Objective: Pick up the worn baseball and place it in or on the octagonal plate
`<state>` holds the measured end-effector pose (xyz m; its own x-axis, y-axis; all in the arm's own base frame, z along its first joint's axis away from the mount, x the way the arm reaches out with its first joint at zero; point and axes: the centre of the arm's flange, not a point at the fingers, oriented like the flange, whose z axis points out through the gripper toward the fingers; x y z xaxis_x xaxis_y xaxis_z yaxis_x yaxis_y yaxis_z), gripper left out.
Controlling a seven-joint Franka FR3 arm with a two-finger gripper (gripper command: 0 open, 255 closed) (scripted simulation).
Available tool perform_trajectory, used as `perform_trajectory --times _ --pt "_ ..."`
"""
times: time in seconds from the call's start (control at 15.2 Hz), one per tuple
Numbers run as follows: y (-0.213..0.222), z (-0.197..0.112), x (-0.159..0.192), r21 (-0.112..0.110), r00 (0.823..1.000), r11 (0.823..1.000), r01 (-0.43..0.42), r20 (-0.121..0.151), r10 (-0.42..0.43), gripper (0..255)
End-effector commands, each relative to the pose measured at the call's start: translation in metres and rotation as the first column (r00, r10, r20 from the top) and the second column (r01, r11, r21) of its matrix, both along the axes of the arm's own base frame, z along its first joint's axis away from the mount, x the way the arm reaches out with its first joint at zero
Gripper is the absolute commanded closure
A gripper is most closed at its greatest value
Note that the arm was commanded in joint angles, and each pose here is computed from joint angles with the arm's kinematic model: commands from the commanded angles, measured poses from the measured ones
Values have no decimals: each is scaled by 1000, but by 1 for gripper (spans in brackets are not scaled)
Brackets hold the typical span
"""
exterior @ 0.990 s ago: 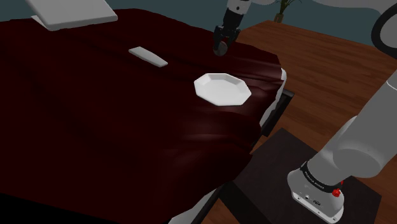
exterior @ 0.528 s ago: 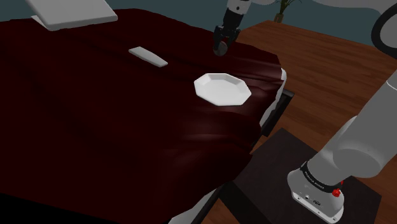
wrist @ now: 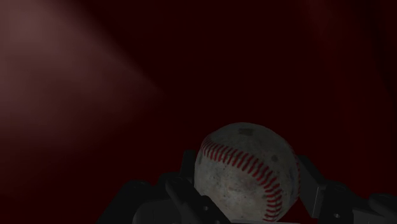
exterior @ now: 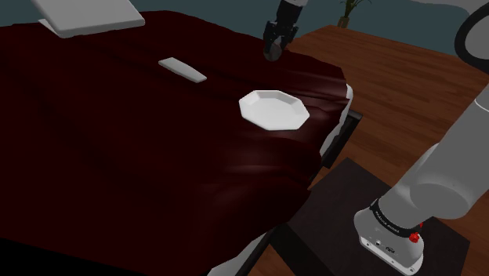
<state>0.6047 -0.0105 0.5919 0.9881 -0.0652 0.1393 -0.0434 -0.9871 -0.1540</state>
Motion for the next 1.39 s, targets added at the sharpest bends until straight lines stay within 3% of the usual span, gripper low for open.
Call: perform_trajectory --times 0.0,0.59,1.32 --pt "0 11 -1 0 1000 1000 0 0 0 255" --pt "0 53 -1 0 1000 1000 0 0 0 255" --pt "99 55 -107 0 1000 1000 0 0 0 255"
